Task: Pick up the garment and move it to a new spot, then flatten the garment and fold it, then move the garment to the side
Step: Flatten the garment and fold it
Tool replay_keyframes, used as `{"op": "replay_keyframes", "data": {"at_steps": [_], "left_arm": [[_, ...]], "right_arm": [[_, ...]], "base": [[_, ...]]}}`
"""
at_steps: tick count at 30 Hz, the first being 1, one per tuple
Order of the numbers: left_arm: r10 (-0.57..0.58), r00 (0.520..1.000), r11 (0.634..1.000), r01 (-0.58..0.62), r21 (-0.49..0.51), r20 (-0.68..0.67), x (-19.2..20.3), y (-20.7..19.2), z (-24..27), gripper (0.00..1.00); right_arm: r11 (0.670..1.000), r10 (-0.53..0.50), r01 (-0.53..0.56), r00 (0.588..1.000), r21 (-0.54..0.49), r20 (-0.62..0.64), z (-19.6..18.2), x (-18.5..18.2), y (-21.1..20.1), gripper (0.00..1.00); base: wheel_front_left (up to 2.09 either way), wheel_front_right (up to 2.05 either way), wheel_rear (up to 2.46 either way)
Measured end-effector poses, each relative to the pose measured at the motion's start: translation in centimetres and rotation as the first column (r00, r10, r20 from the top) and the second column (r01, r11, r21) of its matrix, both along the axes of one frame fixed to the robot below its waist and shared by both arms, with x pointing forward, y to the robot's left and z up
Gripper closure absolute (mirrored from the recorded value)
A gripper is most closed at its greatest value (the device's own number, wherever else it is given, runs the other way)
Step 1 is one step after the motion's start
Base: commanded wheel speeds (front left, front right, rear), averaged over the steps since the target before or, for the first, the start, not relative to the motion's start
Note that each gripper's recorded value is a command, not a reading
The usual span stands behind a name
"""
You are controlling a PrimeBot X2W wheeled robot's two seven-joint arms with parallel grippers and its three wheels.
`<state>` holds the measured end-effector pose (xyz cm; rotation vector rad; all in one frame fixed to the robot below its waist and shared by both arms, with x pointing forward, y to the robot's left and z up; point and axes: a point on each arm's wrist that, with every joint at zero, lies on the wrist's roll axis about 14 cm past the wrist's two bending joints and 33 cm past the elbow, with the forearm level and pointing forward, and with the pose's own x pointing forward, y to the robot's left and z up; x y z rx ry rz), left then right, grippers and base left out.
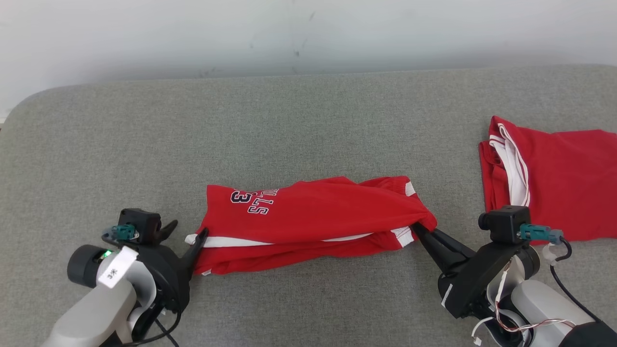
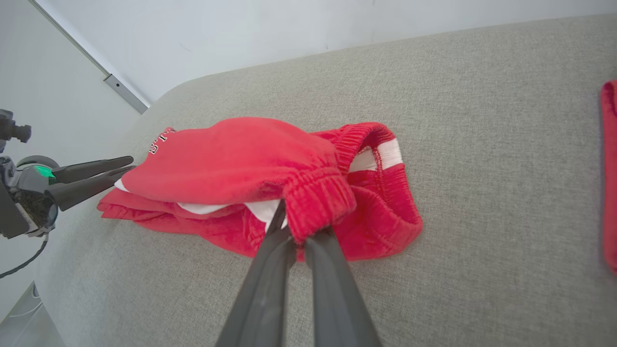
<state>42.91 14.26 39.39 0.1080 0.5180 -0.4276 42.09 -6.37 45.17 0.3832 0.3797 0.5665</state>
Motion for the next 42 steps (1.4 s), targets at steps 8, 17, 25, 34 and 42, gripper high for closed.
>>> {"op": "replay_keyframes", "data": {"at_steps": [8,17,25,34,42], "left_arm": [[0.001,0.998,1.0,-0.001,-0.006,-0.064,-0.6,-0.5,-0.8,1.0],[0.002,0.999,1.0,-0.003,-0.016,-0.051,-0.3,-0.5,0.0,0.0],[-0.022,0.999,0.999,0.021,-0.025,-0.047,-0.5,-1.3,0.6,0.0],[-0.029,0.993,1.0,0.029,0.003,-0.112,-1.3,-1.2,-0.1,0.0],[-0.031,0.986,1.0,0.03,-0.009,-0.165,-1.7,-1.6,-0.4,0.62]], "right_arm": [[1.0,-0.003,0.003,1.0,0.004,0.007,0.1,0.3,0.0,1.0],[1.0,0.004,-0.004,1.0,0.009,0.012,0.1,0.3,0.4,1.0],[1.0,0.012,-0.012,1.0,0.005,0.014,0.1,0.3,0.6,1.0],[1.0,0.026,-0.026,1.0,0.0,0.015,0.1,0.0,0.9,1.0],[1.0,0.025,-0.025,1.0,-0.003,0.017,0.0,-0.2,0.8,1.0]], "base": [[0.0,0.0,0.0],[0.0,0.0,0.0],[0.0,0.0,0.0],[0.0,0.0,0.0],[0.0,0.0,0.0]]}}
